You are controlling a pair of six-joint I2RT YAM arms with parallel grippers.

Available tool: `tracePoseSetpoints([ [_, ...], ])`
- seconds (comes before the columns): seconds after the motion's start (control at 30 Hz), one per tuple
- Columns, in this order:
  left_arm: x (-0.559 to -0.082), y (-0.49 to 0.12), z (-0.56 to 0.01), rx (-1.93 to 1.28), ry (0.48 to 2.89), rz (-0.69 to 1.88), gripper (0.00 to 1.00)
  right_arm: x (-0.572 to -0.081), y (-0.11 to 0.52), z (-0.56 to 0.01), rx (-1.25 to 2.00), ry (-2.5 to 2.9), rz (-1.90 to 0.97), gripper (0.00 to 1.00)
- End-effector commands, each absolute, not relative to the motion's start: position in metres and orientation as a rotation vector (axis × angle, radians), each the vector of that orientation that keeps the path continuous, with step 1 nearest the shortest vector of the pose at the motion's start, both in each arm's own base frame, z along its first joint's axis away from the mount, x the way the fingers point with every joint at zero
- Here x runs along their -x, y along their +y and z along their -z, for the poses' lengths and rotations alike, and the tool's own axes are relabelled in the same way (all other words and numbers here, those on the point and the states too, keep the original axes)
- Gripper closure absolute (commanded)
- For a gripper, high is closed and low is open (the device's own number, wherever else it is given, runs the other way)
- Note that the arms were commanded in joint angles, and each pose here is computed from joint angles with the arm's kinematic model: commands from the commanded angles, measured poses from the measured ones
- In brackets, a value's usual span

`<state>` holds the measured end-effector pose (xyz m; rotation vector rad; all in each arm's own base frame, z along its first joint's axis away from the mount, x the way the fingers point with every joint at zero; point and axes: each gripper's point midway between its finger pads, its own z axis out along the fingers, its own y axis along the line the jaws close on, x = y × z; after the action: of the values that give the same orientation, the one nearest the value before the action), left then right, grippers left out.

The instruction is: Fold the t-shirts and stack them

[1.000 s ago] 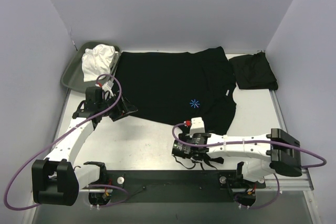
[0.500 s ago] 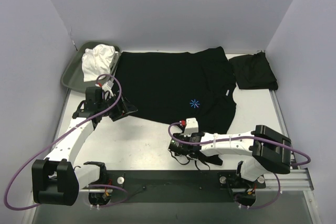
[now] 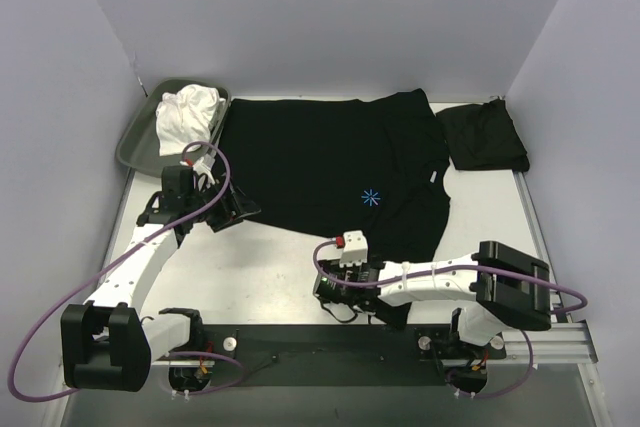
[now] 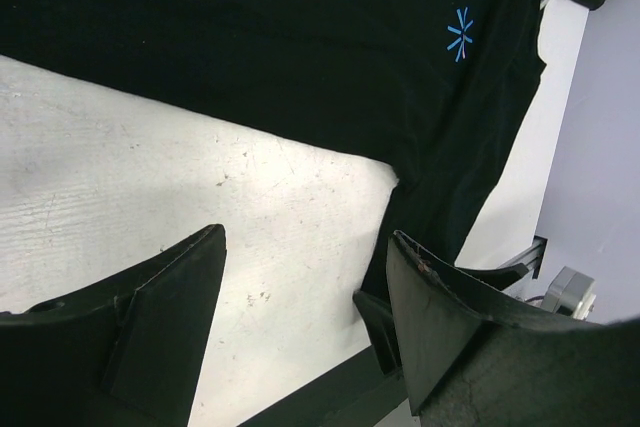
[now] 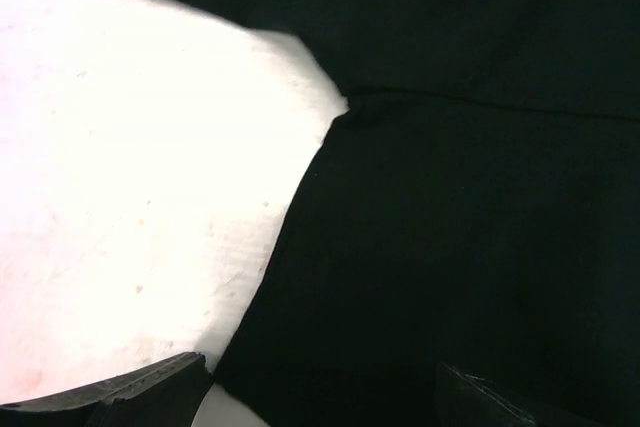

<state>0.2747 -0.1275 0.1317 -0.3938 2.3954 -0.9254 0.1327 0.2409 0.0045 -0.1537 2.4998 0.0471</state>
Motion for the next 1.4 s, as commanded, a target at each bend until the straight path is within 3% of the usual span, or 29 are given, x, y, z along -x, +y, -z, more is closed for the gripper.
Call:
tracePoseSetpoints([
  [0.0,-0.278,-0.125,-0.144,0.349,2.357,0.92,0.25,-0.077,0.225,0.025,0.268,2.714,0.0,0.0],
  [0.13,-0.278,-0.125,-0.142,0.354,2.362,0.919,0.25,-0.08,0.233,0.009,0.295,2.688,-0.009,0.0],
  [0.4,-0.286,-0.124,-0.154,0.333,2.352,0.897,0.25,-0.141,0.218,-0.067,0.212,2.478,0.074,0.0],
  [0.6,-0.31,-0.117,-0.144,0.346,2.418,0.762,0.17,-0.197,0.196,-0.104,0.098,2.406,0.056,0.0],
  [0.77,-0.337,-0.121,-0.132,0.391,2.457,0.694,0.19,-0.233,0.179,-0.107,0.014,2.419,0.058,0.0],
  [1.07,-0.386,-0.146,-0.099,0.401,2.541,0.576,0.2,-0.249,0.163,-0.086,-0.077,2.462,0.01,0.0],
  [1.37,-0.376,-0.128,-0.05,0.509,2.636,0.35,0.21,-0.237,0.146,-0.088,-0.091,2.453,-0.037,0.0],
])
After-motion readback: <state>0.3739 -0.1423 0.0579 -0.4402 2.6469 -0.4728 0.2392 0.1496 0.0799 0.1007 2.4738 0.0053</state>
